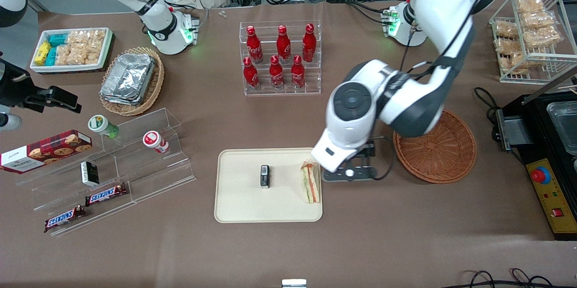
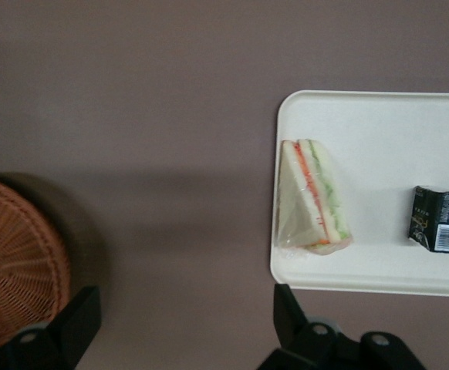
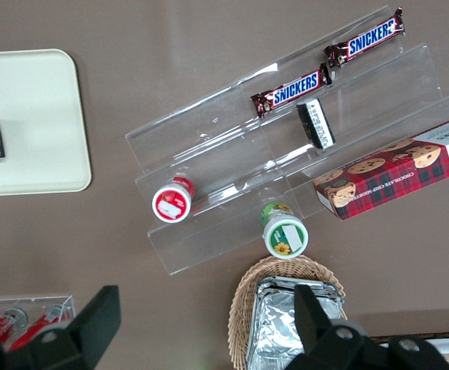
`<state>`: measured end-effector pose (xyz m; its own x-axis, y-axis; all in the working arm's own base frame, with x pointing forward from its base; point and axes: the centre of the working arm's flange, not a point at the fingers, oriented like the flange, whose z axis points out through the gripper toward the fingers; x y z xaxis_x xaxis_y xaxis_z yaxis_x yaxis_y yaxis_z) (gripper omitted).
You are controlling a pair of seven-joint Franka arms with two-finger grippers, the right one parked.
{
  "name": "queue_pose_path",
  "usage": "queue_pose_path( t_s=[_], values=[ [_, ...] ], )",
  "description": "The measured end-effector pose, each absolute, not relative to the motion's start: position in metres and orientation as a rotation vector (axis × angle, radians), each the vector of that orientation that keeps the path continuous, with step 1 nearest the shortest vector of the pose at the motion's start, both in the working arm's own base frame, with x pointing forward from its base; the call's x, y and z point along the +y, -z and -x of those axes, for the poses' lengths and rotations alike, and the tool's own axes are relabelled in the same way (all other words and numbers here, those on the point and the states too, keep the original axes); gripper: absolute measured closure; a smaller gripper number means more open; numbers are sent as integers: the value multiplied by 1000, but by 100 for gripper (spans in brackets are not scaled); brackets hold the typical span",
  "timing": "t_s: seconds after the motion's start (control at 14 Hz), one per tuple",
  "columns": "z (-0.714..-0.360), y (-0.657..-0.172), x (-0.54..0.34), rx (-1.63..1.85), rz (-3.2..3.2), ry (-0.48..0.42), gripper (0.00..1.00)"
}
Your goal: Place sandwich from basket to tray
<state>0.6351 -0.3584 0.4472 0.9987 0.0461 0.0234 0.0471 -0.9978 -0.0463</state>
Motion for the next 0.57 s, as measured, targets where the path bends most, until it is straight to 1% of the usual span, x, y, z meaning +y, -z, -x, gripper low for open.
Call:
queue_pose_path(
  t_s=[0.14, 0.21, 0.36, 0.57],
  values=[
    [-635, -468, -313, -85, 3116, -9, 3],
    [-629, -476, -296, -94, 3109, -8, 4],
    [-608, -491, -273, -92, 3090, 13, 5],
    [-576, -518, -237, 3, 3121, -19, 5]
  ],
)
